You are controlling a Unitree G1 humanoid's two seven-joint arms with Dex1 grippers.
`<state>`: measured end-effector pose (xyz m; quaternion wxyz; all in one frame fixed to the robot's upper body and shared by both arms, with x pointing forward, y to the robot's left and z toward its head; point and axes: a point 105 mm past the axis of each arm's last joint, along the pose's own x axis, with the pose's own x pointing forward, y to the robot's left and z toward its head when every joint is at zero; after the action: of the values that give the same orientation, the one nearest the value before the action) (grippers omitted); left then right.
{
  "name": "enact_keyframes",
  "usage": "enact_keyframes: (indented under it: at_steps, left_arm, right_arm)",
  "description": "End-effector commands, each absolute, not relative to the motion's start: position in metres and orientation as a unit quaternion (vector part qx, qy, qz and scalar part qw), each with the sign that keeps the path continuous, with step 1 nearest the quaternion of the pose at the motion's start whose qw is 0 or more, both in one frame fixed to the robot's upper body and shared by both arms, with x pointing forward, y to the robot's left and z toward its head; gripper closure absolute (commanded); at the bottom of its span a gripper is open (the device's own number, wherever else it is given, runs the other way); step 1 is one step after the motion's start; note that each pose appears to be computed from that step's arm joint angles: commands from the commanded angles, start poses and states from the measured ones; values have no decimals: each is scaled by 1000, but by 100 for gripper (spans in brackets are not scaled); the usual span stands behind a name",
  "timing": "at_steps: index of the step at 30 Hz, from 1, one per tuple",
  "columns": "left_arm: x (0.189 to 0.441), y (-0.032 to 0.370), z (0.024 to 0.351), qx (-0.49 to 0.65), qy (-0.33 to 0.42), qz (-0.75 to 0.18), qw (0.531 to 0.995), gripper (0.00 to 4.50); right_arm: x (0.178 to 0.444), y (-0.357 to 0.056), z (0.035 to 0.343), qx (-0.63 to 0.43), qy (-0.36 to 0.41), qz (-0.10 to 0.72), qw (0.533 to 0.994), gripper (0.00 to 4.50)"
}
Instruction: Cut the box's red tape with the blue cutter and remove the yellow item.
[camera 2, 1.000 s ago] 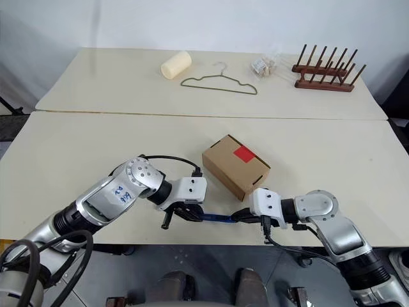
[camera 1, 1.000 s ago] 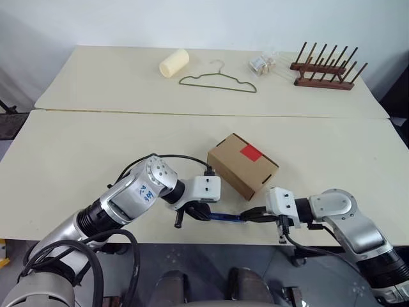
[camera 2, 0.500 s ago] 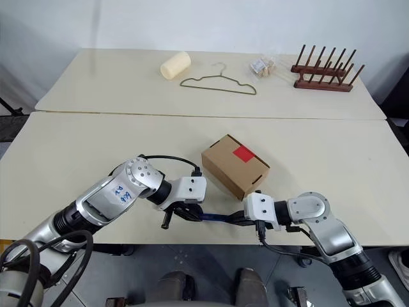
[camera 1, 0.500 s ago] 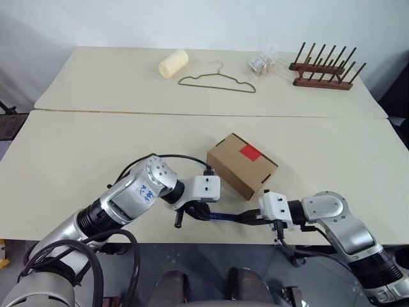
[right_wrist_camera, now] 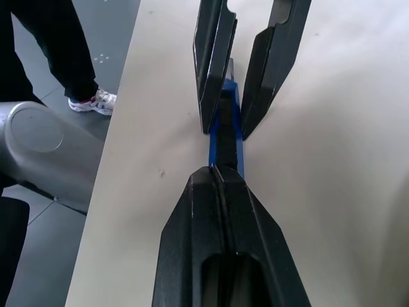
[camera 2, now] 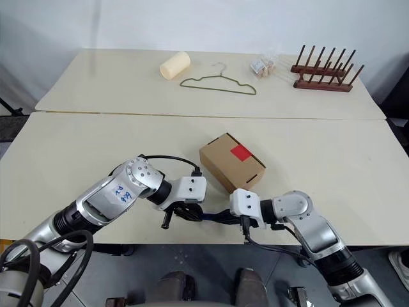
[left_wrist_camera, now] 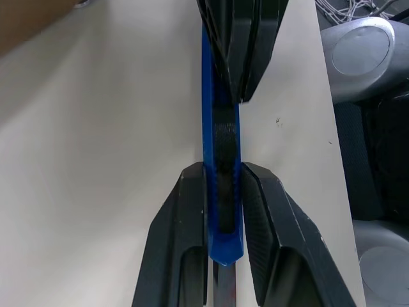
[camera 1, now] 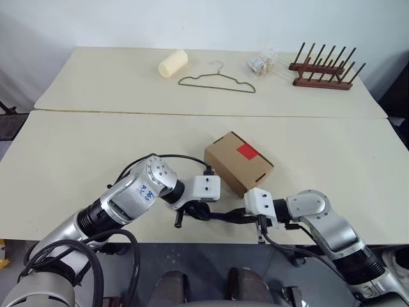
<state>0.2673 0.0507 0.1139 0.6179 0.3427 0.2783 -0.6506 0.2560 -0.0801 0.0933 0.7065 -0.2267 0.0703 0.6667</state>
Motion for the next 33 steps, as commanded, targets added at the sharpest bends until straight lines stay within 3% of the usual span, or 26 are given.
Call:
enact_keyframes:
  at_steps: [1, 5, 11, 16, 19, 22, 25, 28, 33]
  left_arm:
    - [259, 47, 106, 339, 287, -663, 603, 404]
    - [258, 46, 106, 337, 285, -665, 603, 404]
    - [257, 45, 117, 315, 207, -689, 620, 404]
    - [253, 52, 129, 339, 79, -711, 612, 404]
    - [255, 57, 133, 367, 27, -709, 602, 404]
    - [262, 56, 141, 381, -9, -693, 612, 404]
    - [268, 50, 147, 390, -35, -677, 623, 404]
    - [271, 46, 146, 394, -38, -673, 625, 404]
    - [273, 38, 150, 380, -47, -668, 638, 404]
  right_arm:
    - [252, -71, 89, -216, 82, 667, 708, 449]
    - [248, -71, 95, -192, 84, 669, 713, 449]
    - [240, -112, 151, -70, 63, 650, 754, 449]
    - [243, -148, 178, 13, 130, 589, 797, 296]
    - [242, -163, 175, 45, 216, 541, 812, 193]
    - [232, -176, 163, 75, 334, 490, 802, 92]
    - [224, -174, 168, 144, 371, 494, 773, 4]
    - [219, -167, 173, 185, 382, 504, 753, 4]
    - [225, -144, 172, 212, 366, 466, 777, 4]
